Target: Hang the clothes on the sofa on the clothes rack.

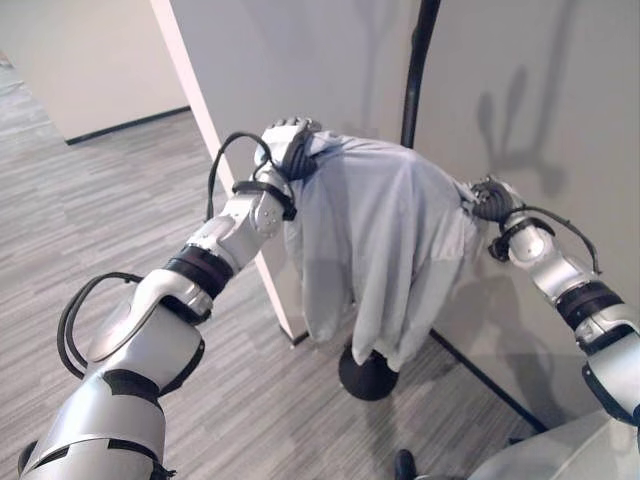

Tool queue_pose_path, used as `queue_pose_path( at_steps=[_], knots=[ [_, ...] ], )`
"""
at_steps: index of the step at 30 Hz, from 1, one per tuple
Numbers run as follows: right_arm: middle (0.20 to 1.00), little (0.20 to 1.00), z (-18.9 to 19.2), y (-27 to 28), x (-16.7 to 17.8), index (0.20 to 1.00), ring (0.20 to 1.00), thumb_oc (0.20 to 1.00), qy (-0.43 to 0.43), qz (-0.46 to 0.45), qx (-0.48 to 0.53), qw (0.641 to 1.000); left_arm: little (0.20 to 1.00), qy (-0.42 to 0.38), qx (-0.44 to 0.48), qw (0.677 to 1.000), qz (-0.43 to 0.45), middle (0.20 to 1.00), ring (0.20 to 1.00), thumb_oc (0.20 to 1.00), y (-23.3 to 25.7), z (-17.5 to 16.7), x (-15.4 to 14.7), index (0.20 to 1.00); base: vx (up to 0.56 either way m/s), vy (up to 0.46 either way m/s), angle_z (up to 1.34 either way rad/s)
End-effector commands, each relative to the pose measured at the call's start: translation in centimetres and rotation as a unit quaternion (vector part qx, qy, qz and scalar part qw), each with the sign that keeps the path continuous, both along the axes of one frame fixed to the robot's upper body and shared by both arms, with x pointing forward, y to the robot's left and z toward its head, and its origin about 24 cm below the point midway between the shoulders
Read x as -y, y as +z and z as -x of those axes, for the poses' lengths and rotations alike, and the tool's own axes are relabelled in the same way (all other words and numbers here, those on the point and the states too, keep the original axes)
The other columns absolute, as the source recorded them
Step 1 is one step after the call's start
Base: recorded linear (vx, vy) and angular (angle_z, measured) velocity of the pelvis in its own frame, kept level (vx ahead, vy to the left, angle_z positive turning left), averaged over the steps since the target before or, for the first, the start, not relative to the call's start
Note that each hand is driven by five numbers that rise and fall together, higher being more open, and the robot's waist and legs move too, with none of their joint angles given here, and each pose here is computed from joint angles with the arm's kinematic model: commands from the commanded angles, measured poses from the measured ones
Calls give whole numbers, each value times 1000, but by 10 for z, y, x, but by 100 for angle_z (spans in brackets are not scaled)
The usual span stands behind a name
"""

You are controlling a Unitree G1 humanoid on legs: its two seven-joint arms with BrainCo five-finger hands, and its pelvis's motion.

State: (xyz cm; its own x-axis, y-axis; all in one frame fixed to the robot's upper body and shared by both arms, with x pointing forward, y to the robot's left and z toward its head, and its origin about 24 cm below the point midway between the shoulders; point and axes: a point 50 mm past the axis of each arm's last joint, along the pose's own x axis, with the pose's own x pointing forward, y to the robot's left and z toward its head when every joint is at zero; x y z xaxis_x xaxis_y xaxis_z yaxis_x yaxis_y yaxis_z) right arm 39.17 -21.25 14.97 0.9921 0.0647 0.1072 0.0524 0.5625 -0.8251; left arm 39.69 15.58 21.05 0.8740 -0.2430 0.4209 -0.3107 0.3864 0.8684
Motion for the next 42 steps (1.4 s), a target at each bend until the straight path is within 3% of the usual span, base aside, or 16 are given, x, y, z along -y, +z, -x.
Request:
queue_pose_path(
  at_steps=[1,21,26,27,30,32,35,38,39,41,42],
  knots=[
    [1000,1000,-3,19,31,1000,1000,1000,-62,6,21,998,1000,57,25,998,32,1000,1000,1000,29,-9,-25,1000,0,0,0],
    [1000,1000,4,6,27,1000,1000,1000,-67,-66,35,995,1000,56,-3,994,96,1000,1000,1000,9,-4,-35,1000,0,0,0],
    [1000,1000,15,7,32,1000,1000,1000,-80,-144,81,983,1000,45,3,984,175,1000,1000,1000,7,3,-40,1000,14,0,0],
    [1000,1000,18,11,34,1000,1000,1000,-83,-169,99,977,1000,32,-1,974,226,1000,1000,1000,5,6,-40,1000,0,0,0],
    [1000,1000,21,12,35,1000,1000,1000,-82,-194,110,971,1000,22,-3,964,265,1000,1000,1000,2,9,-40,1000,0,0,0],
    [1000,1000,36,12,41,1000,1000,1000,-78,-258,144,952,1000,-18,-19,931,363,1000,1000,1000,-13,23,-44,1000,24,-4,0],
    [1000,1000,53,0,48,1000,1000,1000,-81,-290,148,942,1000,-24,-44,901,430,1000,1000,1000,-40,39,-54,1000,42,-4,1],
    [1000,1000,79,-24,57,1000,1000,1000,-83,-295,123,944,1000,-10,-95,864,494,1000,1000,1000,-87,68,-70,1000,67,-7,0],
    [1000,1000,96,-49,64,1000,1000,1000,-98,-298,86,946,1000,27,-134,851,508,1000,1000,1000,-120,86,-82,1000,83,-15,-1],
    [1000,1000,104,-62,63,1000,1000,1000,-103,-303,66,945,1000,50,-153,845,510,1000,1000,1000,-137,97,-88,1000,54,-9,-1],
    [1000,1000,122,-87,60,1000,1000,1000,-115,-326,29,938,1000,97,-196,815,536,1000,1000,1000,-174,122,-97,1000,31,-1,0]
  ],
)
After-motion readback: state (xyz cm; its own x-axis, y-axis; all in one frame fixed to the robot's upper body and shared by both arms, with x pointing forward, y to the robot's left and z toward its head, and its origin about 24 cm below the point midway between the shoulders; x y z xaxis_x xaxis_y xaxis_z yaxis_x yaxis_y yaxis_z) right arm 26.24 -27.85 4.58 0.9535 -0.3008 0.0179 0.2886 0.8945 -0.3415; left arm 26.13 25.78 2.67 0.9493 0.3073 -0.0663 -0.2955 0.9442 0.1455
